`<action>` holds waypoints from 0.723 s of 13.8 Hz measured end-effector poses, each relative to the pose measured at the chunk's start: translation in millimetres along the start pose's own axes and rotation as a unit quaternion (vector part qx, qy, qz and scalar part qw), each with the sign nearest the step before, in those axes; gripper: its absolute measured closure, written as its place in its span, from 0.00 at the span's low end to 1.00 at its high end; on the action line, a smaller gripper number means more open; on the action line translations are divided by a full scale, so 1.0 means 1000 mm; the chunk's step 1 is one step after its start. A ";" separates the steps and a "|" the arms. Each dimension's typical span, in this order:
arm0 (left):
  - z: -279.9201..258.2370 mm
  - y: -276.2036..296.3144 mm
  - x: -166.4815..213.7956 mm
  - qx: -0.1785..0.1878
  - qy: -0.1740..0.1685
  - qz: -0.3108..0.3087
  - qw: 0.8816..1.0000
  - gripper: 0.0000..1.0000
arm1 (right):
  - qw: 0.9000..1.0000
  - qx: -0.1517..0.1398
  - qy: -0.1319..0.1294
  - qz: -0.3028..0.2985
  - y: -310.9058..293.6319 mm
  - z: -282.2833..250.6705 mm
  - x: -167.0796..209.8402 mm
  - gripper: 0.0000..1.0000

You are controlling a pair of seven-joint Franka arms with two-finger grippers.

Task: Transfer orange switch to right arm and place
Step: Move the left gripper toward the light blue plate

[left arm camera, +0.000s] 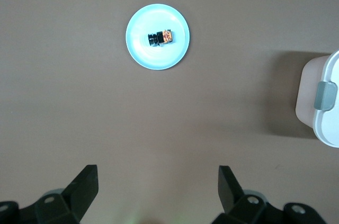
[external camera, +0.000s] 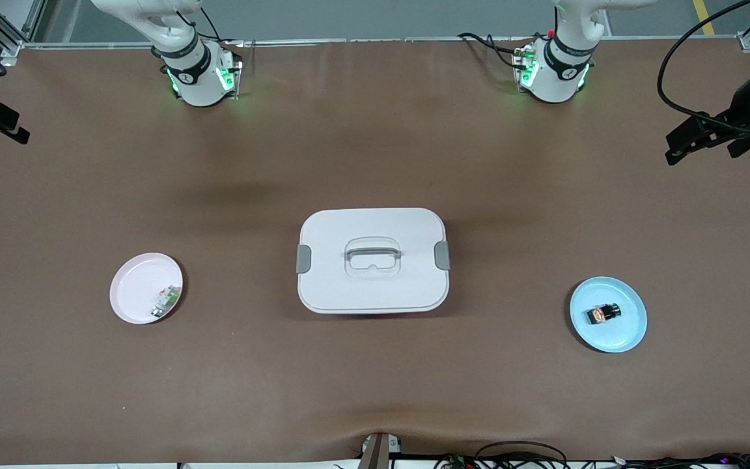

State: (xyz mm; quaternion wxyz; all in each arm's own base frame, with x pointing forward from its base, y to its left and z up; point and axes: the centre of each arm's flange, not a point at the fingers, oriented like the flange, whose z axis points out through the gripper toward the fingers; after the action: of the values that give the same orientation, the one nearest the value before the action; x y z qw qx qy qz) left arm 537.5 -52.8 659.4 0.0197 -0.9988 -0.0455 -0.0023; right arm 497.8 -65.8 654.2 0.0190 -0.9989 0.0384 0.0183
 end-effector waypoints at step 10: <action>0.010 -0.004 0.008 0.002 -0.013 -0.005 1.000 0.00 | 1.000 0.000 0.001 0.000 0.000 0.000 0.000 0.00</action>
State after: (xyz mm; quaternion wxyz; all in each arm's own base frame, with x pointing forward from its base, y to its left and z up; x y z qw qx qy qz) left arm 544.8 -48.1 649.6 0.0206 -0.9985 -0.0503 0.0107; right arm 497.8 -65.9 654.6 0.0189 -0.9989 0.0386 0.0178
